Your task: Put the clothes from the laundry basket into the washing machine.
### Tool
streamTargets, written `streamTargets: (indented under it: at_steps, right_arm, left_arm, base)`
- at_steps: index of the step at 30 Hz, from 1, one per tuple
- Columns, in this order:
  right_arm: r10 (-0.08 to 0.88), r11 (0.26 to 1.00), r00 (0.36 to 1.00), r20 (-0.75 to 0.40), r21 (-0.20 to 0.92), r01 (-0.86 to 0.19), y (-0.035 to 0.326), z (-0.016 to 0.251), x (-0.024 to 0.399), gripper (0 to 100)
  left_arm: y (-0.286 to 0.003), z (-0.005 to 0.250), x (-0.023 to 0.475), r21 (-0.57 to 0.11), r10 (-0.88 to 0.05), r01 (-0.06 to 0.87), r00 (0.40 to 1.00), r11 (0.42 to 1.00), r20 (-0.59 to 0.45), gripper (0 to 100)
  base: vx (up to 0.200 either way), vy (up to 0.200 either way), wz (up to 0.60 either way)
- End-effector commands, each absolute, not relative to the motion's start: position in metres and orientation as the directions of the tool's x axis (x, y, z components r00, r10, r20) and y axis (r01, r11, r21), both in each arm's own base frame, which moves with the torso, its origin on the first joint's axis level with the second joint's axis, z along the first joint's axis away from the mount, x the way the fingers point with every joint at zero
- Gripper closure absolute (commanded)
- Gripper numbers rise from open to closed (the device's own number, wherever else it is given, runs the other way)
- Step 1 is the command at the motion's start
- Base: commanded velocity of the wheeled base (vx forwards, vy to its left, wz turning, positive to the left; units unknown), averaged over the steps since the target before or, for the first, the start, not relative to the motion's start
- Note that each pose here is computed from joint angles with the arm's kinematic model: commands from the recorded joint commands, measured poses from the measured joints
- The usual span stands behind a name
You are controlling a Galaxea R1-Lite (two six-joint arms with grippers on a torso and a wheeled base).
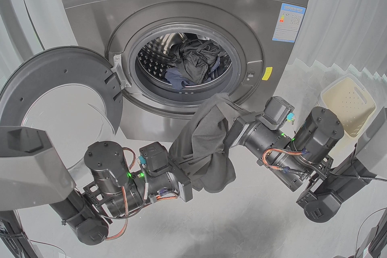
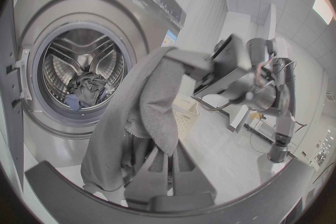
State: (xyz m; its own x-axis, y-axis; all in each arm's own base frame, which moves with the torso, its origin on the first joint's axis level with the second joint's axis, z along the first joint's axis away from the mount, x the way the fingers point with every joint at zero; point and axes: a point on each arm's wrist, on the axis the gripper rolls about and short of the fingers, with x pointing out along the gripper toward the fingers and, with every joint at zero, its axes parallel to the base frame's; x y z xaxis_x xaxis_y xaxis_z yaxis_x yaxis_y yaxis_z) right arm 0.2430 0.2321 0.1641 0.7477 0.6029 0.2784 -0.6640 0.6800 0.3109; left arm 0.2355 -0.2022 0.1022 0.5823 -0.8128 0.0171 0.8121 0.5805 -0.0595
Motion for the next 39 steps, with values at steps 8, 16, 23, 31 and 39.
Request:
streamTargets:
  at_steps: [8, 16, 23, 31, 39]
  right_arm:
    - [0.587, 0.701, 0.767, 0.261, 0.31, -0.642, 0.232, 0.157, 0.25, 100]
    - [0.589, 0.732, 0.78, 0.209, 0.27, -0.625, 0.221, 0.147, 0.246, 0]
    - [0.633, 0.738, 0.767, 0.11, 0.213, -0.64, 0.197, 0.133, 0.222, 0]
    - [0.664, 0.734, 0.748, -0.005, 0.195, -0.65, 0.189, 0.11, 0.207, 0]
    - [0.661, 0.744, 0.748, -0.063, 0.186, -0.642, 0.197, 0.092, 0.215, 0]
  left_arm:
    - [-0.186, 0.119, 0.215, -0.05, -0.817, 0.818, 0.575, 0.573, 0.041, 100]
    - [-0.163, 0.145, 0.193, -0.034, -0.802, 0.809, 0.587, 0.587, 0.115, 100]
    - [-0.146, 0.166, 0.204, -0.006, -0.753, 0.769, 0.628, 0.64, 0.198, 100]
    - [-0.145, 0.191, 0.217, 0.002, -0.709, 0.744, 0.635, 0.668, 0.306, 100]
    - [-0.147, 0.208, 0.215, -0.005, -0.7, 0.754, 0.612, 0.656, 0.367, 100]
  base:
    - [0.0, 0.0, 0.0]
    - [0.0, 0.0, 0.0]
    - [0.0, 0.0, 0.0]
    - [0.0, 0.0, 0.0]
    - [0.0, 0.0, 0.0]
